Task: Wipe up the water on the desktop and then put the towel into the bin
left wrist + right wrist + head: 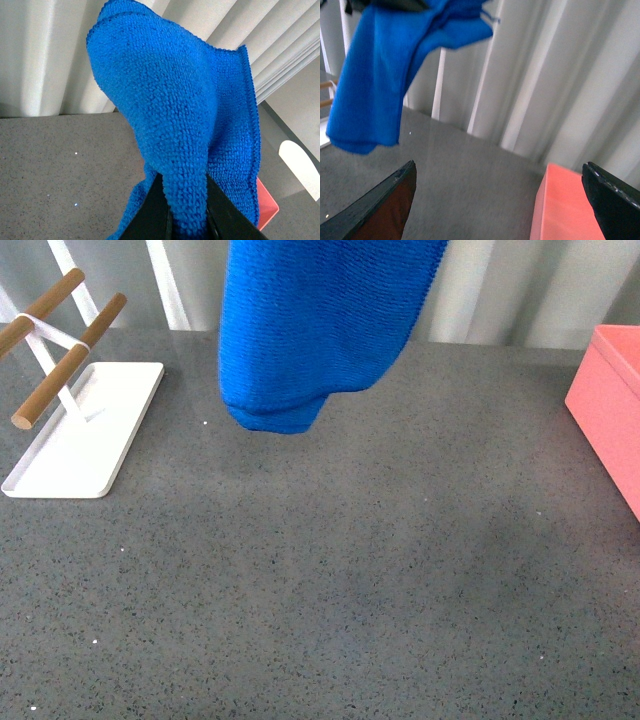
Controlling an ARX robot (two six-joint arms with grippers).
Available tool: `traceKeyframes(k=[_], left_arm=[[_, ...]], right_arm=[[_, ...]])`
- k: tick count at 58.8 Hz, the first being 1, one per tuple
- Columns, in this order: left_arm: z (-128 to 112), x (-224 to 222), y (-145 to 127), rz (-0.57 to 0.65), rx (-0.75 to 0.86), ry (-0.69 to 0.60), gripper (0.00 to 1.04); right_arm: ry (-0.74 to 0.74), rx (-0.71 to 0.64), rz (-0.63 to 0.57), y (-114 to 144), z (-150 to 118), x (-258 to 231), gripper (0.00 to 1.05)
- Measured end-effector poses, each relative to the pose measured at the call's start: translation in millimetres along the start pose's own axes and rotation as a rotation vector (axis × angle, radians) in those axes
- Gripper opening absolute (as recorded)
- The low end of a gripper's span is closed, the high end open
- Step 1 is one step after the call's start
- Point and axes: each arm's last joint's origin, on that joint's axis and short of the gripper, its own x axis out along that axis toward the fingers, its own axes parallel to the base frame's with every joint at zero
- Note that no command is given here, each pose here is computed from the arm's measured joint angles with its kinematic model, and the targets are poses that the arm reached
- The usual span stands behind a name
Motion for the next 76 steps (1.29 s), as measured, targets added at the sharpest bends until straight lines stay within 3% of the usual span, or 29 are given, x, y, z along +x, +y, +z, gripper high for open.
traceKeyframes(k=[6, 15, 29, 76], left_arm=[[-3.7, 2.9, -1.7, 0.000, -0.018, 0.009, 0.05], [-3.4, 3.8, -5.7, -0.011, -0.044, 0.007, 0.05], [-0.1, 4.1, -11.9, -0.027, -0.081, 0.003, 0.05], [-1.3, 5.8, -35.2, -0.079, -0.192, 0.048, 0.05]], right_arm=[[-0.060, -0.039, 0.029, -20.3, 16.6, 20.9, 0.98], [-0.047, 0.096, 0.085, -30.0, 6.9, 55.0, 0.98], [-0.001, 0.223, 0.240, -4.0, -20.6, 95.7, 0.98], [-0.046, 0.171, 0.629, 41.5, -38.0, 172.1, 0.98]])
